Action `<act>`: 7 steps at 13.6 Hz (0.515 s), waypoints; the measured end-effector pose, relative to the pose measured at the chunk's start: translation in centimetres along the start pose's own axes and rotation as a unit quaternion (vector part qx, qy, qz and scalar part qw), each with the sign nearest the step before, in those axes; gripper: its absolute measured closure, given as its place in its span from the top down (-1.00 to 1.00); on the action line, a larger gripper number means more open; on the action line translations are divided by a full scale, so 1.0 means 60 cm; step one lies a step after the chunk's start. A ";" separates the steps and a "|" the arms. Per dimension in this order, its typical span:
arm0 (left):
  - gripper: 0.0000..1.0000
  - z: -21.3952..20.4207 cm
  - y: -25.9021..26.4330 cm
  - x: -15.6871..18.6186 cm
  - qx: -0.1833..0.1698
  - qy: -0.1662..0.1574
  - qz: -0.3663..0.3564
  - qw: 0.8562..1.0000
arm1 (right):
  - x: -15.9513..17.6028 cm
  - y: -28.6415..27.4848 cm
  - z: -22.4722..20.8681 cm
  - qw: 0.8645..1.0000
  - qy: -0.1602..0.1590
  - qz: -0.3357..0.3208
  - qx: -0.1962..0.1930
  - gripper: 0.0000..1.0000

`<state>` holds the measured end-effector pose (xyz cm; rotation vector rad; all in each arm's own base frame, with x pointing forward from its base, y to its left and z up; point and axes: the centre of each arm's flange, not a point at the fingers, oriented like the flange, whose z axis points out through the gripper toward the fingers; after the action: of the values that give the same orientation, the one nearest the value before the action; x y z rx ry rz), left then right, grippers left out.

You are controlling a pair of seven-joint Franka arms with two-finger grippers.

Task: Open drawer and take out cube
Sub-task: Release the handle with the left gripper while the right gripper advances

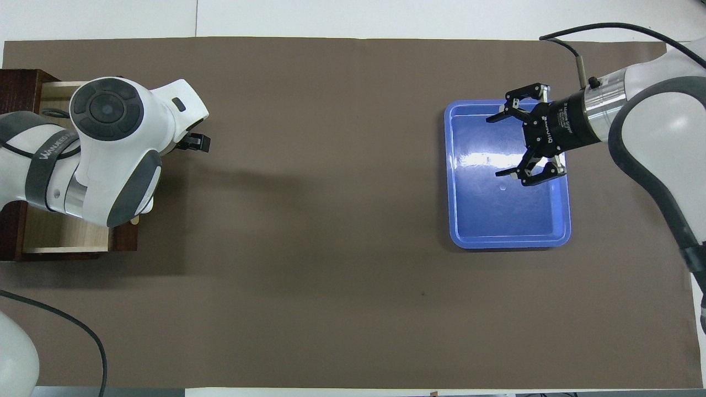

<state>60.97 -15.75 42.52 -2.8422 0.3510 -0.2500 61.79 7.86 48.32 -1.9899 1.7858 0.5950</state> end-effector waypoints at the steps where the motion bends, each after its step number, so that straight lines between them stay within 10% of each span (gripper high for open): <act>1: 1.00 -0.011 -0.003 0.005 -0.001 -0.005 -0.005 1.000 | -0.009 -0.002 0.007 1.000 -0.007 0.006 0.001 1.00; 7: 1.00 -0.116 -0.068 0.034 -0.039 -0.047 -0.114 0.992 | -0.080 -0.054 0.110 0.999 -0.031 0.008 -0.021 1.00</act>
<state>62.39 -14.15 50.56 -2.9585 0.0146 -0.1477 64.26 15.84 45.55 -1.9637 1.7671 0.6969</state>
